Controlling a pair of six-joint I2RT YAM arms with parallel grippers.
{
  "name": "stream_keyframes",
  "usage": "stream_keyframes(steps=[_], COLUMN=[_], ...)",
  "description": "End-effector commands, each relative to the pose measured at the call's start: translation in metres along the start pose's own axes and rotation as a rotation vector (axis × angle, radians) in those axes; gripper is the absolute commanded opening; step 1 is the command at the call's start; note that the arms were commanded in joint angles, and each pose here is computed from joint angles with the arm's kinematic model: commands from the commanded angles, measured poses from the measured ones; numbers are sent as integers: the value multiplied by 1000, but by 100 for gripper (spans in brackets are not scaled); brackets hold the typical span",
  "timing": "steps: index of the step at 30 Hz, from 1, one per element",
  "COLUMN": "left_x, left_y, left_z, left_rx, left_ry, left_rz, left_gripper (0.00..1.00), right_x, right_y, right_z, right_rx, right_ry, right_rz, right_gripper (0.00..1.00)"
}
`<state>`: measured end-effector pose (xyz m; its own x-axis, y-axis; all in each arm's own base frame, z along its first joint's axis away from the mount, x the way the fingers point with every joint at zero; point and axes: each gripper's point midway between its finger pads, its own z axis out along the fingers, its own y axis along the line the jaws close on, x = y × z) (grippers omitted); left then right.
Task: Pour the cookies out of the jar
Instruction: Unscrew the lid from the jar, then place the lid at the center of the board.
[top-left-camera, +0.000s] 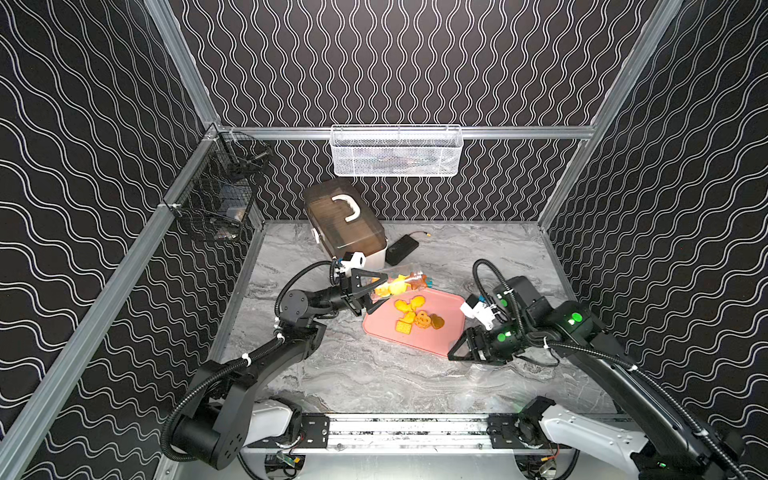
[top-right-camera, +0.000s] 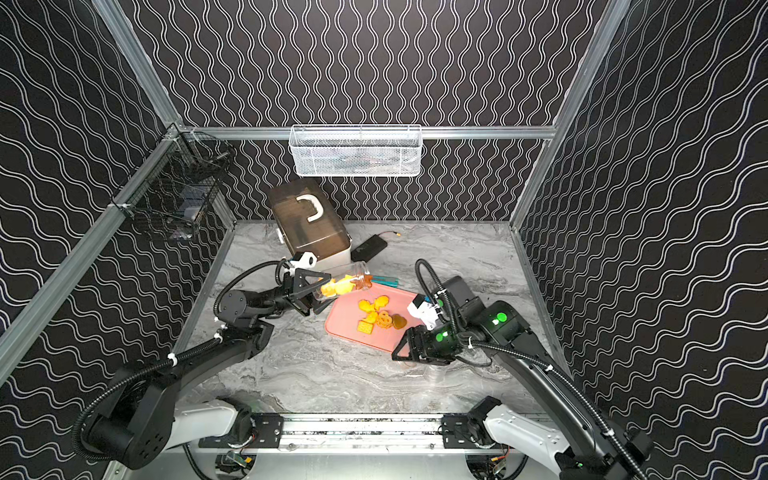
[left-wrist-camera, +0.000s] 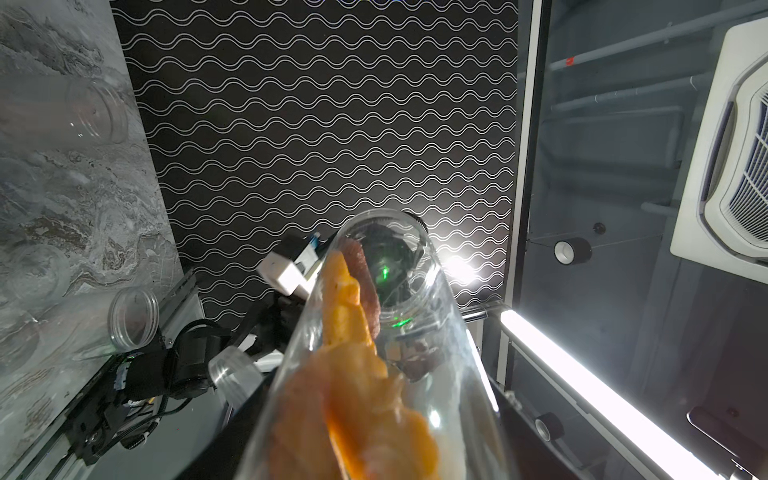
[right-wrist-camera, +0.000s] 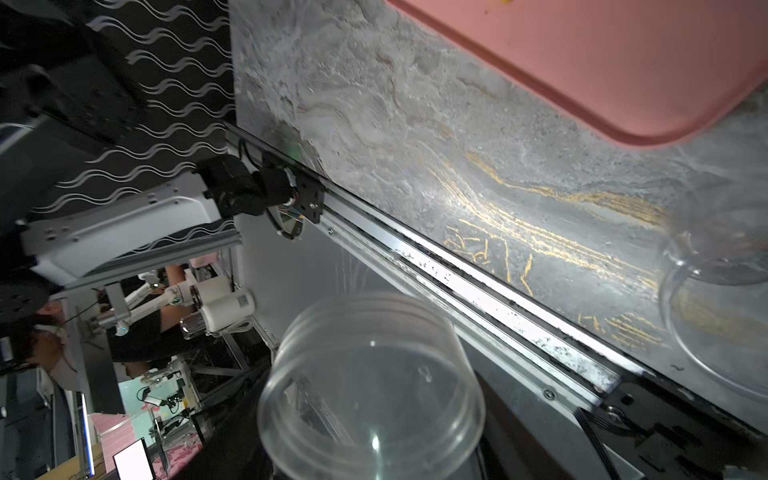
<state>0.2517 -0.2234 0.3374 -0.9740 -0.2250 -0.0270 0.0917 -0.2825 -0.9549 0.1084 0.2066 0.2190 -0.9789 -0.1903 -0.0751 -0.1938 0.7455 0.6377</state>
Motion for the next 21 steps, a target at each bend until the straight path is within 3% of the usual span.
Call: stream_keyframes(steps=[1, 21], left_x=[9, -3], left_y=[-16, -25], left_z=[-5, -24], left_rx=[37, 36], left_ry=[33, -12], left_rz=[28, 37], left_gripper=[54, 54], right_x=[-8, 8], right_y=[-13, -55], right_z=[16, 90], right_rx=[127, 481], right_ry=[-40, -33], right_rz=[22, 21], right_gripper=[67, 67])
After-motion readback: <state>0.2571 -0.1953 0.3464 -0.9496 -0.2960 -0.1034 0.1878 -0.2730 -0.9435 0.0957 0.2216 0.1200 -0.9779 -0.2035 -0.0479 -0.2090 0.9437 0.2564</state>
